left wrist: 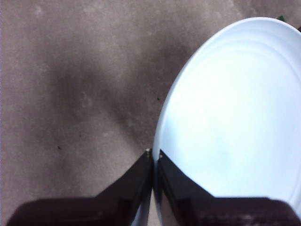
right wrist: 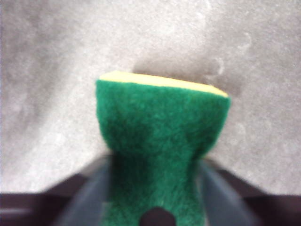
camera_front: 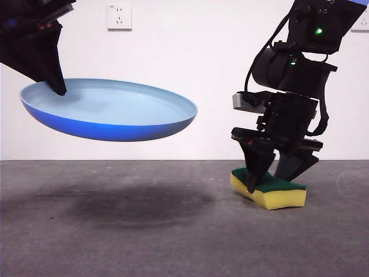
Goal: Pick up the plate,pick up the cloth,clean the plate with the cloth
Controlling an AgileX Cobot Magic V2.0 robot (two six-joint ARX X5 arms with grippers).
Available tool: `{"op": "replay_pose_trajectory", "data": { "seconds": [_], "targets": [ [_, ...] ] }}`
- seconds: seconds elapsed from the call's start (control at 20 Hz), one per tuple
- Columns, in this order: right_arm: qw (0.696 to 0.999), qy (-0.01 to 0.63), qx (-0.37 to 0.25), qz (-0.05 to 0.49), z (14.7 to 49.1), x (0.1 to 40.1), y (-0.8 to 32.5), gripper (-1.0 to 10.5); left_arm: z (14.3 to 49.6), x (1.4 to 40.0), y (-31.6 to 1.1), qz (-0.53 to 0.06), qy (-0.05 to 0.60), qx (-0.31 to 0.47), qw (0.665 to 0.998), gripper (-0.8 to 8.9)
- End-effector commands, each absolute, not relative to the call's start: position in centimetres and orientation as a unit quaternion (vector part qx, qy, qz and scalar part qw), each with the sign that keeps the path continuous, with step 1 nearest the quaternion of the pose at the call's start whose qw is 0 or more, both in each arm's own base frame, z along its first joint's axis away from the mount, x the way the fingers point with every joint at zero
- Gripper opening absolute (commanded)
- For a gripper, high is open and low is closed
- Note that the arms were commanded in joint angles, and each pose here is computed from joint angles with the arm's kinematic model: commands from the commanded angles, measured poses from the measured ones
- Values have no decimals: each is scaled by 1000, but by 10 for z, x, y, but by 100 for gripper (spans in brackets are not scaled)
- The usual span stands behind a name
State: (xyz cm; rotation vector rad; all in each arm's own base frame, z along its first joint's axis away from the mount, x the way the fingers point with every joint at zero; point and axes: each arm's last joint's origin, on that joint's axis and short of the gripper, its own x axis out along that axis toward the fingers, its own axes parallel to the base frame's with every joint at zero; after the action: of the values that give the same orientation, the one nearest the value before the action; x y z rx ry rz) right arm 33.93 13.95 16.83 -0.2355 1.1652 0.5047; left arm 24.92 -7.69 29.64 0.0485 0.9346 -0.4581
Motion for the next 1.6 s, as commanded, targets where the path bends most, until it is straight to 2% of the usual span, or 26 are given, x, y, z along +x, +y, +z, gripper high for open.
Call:
{"op": "replay_pose_trajectory", "data": {
  "seconds": [0.05, 0.2, 0.4, 0.6, 0.75, 0.9, 1.25, 1.4, 1.6],
  "targets": [
    [796, 546, -114, 236, 166, 339, 140, -21, 295, 250, -78, -222, 441, 28, 869, -9],
    [800, 550, -88, 224, 173, 337, 140, -16, 294, 252, -78, -198, 439, 36, 875, -9],
    [829, 512, -51, 219, 212, 323, 146, -16, 288, 258, -80, -174, 443, 42, 878, -9],
    [850, 444, -8, 284, 272, 290, 153, -16, 276, 266, -91, -176, 461, 42, 869, -9],
    [860, 397, -9, 319, 299, 267, 164, -16, 274, 267, -107, -211, 452, 28, 867, -9],
    [856, 395, -15, 335, 296, 265, 176, -16, 277, 263, -125, -252, 436, 9, 864, -9],
    [837, 399, -20, 374, 263, 272, 222, -16, 283, 256, -150, -316, 409, -10, 856, -9],
    [815, 423, -38, 393, 250, 260, 241, -16, 287, 260, -152, -319, 386, -25, 865, -9],
    [770, 485, -94, 404, 240, 231, 253, -16, 289, 267, -144, -296, 367, -30, 881, -9]
  ]
}}
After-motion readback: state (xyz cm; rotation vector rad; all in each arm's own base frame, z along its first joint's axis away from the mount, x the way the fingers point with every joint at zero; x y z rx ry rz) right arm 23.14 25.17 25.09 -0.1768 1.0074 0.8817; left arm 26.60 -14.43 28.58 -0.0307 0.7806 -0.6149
